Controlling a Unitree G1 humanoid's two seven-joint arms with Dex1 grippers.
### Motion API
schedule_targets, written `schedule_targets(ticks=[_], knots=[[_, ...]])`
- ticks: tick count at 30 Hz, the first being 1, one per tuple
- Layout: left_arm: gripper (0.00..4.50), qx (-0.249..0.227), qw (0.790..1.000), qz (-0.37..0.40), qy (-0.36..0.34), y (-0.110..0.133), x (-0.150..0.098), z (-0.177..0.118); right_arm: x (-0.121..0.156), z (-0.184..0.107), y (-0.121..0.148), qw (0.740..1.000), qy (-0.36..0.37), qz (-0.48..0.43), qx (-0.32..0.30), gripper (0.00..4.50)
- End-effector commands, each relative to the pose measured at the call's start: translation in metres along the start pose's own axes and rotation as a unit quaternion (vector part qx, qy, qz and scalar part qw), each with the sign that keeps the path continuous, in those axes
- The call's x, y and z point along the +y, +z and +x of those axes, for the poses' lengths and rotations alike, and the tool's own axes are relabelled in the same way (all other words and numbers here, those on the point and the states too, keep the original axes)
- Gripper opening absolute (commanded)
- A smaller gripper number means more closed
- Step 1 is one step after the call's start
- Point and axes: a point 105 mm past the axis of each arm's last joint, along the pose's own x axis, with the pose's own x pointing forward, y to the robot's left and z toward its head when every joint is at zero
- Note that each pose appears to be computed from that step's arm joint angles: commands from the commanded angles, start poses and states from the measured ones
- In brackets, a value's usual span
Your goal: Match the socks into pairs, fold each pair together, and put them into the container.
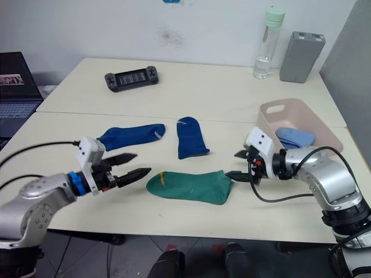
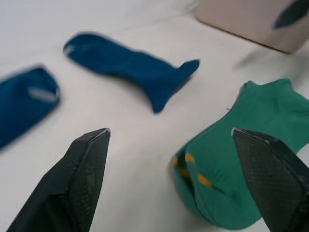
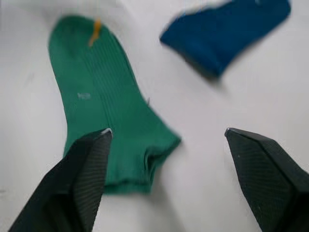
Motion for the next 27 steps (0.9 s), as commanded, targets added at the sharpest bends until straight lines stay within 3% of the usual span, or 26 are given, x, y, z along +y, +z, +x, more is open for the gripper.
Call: schedule_targets(ticks=[1, 3, 9, 12, 13, 20, 24, 27], knots=[[3.84, 0.01, 0.994, 0.088, -0.058, 0.008, -0.013, 0.011, 0.01, 0.013, 0.018, 0.997, 0.018, -0.055, -0.041, 3.62], [3.39, 0.038, 0.985, 0.139, -0.091, -0.001, -0.019, 0.02, 0.014, 0.024, 0.019, 0.995, 0.024, -0.079, -0.049, 3.15], [1.4, 0.048, 0.979, 0.154, -0.123, -0.015, -0.026, 0.041, 0.026, 0.05, -0.01, 0.984, 0.047, -0.169, -0.009, 1.02], [0.41, 0.074, 0.979, 0.157, -0.11, -0.029, -0.021, 0.043, 0.025, 0.057, -0.024, 0.989, 0.043, -0.143, -0.006, 0.0], [0.06, 0.081, 0.978, 0.156, -0.11, -0.033, -0.02, 0.042, 0.024, 0.057, -0.03, 0.99, 0.043, -0.134, 0.001, 0.0], [0.02, 0.139, 0.976, 0.148, -0.083, -0.066, -0.006, 0.028, 0.021, 0.041, -0.073, 0.991, 0.045, -0.117, 0.057, 0.0], [0.02, 0.131, 0.979, 0.139, -0.074, -0.069, -0.004, 0.027, 0.016, 0.032, -0.067, 0.99, 0.037, -0.128, 0.047, 0.0], [0.02, 0.08, 0.986, 0.115, -0.089, -0.052, -0.013, 0.029, 0.021, 0.029, -0.046, 0.989, 0.049, -0.136, 0.007, 0.0]])
